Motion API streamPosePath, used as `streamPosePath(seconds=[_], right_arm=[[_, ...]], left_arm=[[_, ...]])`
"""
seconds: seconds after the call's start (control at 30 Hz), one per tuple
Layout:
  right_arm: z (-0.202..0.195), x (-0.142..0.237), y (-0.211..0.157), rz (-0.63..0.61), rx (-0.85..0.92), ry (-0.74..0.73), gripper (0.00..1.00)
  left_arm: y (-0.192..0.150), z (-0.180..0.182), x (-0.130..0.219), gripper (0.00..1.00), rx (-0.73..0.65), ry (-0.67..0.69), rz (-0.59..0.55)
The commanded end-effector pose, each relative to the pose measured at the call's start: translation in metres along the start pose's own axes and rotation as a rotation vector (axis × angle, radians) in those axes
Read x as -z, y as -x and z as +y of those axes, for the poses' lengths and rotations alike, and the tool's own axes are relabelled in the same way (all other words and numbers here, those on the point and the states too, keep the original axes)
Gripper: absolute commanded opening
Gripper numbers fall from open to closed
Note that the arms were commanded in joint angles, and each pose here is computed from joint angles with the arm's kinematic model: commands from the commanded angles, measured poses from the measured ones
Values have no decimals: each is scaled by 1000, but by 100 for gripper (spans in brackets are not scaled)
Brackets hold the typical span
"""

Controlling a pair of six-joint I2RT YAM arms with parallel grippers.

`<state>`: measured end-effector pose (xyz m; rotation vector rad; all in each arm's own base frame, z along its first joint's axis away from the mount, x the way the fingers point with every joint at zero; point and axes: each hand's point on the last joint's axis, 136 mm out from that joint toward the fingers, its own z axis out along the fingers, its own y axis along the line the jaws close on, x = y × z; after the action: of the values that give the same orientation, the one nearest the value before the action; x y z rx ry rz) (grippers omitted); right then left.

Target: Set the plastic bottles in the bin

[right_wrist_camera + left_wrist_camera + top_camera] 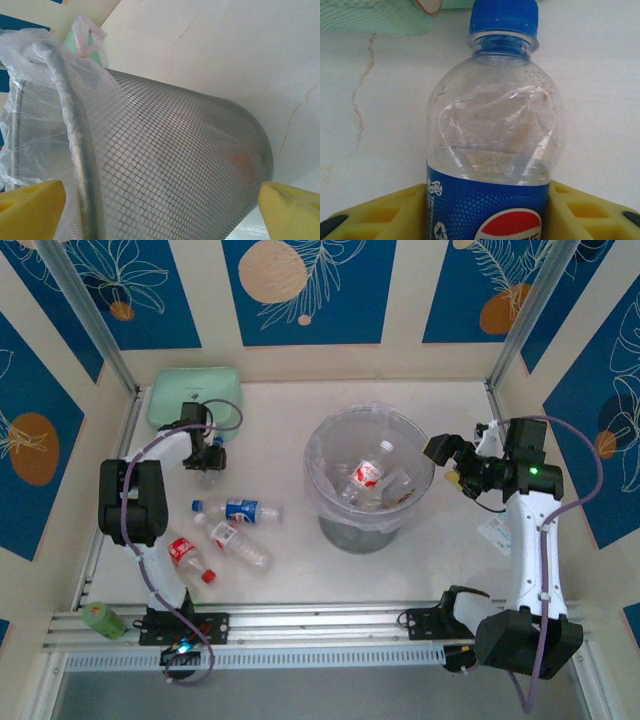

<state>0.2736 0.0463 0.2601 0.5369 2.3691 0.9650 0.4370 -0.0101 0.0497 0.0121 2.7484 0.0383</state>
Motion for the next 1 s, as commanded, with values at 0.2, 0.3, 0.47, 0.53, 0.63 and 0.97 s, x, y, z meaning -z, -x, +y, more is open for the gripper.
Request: streamPosePath(seconds=[0.2,0.3,0.47,0.53,0.63,0.97], right_arm=[[12,5,-9,5,13,64,99],[14,5,-9,7,9,75,94],[17,3,-9,14,13,82,79],[17,2,-11,21,17,78,70],[18,0,-11,22,18,75,57],[23,-4,-14,38,35,65,30]], left_arm=[[8,1,43,45,30,-26,-71],[13,-4,67,44,38,-64,-121],[27,-27,133,39,64,-200,-255],[32,-39,169,36,58,-253,-326],[36,-59,221,34,12,-291,-416],[33,-175,375,23,-217,-527,-662]])
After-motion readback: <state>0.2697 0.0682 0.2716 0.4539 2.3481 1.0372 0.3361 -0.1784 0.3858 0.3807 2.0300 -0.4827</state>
